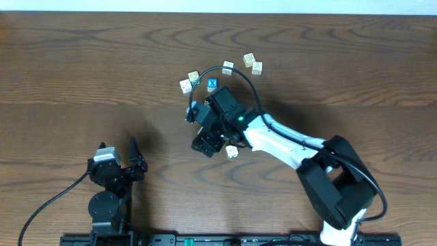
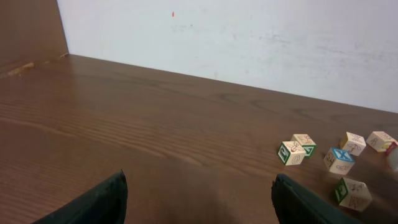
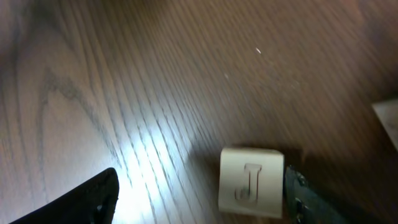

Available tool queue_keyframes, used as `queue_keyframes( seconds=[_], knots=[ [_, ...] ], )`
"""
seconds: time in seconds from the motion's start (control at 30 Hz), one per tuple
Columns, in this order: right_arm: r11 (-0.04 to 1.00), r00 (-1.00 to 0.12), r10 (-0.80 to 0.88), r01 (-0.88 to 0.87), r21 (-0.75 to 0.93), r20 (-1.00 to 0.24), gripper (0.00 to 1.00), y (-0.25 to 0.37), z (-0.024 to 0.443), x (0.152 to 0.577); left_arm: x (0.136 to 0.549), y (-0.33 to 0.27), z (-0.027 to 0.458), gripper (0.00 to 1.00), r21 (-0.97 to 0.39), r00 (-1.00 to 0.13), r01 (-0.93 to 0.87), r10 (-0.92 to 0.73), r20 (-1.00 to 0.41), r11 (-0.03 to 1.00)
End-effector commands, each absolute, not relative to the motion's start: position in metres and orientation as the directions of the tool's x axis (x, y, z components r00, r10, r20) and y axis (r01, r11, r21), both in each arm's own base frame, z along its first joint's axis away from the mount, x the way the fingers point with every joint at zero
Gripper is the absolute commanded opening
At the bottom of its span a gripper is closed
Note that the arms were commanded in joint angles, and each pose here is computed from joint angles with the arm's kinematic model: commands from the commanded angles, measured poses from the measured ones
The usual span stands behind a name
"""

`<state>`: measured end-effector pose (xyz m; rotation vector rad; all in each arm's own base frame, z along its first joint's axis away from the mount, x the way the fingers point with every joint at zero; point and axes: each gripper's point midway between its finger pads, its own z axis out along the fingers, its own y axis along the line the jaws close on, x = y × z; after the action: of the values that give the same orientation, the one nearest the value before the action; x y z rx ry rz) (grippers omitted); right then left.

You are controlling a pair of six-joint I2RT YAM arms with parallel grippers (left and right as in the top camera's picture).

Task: Lift 3 blocks
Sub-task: 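Close the right gripper on the J block and lift it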

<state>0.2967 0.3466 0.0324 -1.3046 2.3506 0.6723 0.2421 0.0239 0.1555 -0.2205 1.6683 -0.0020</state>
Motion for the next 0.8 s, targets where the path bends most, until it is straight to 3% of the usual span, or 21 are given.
queue_keyframes(
  seconds=[0.0,0.1,0.53,0.77],
  knots=[
    [0.45,-0.495,-0.713,-0.866,0.217,-0.497,0.8,0.35,0.012,0.296,0.243,0.024,0.136,0.75,-0.121,-0.137,-0.146,-0.141,-0.98,0.982],
    [0.474,-0.507,-0.724,-0.858,0.197,-0.468,0.77,0.344,0.0,0.298,0.243,0.024,0.136,0.75,-0.121,-0.137,-0.146,-0.141,-0.98,0.982],
    [0.568,-0.56,-0.699,-0.813,0.13,-0.444,0.33,0.333,-0.006,0.313,0.243,0.024,0.136,0.75,-0.121,-0.137,-0.146,-0.141,-0.98,0.982],
    [0.672,-0.641,-0.633,-0.733,0.102,-0.434,0.26,0.327,0.001,0.327,0.243,0.024,0.136,0.75,-0.121,-0.137,-0.146,-0.141,-0.98,0.982]
  ],
)
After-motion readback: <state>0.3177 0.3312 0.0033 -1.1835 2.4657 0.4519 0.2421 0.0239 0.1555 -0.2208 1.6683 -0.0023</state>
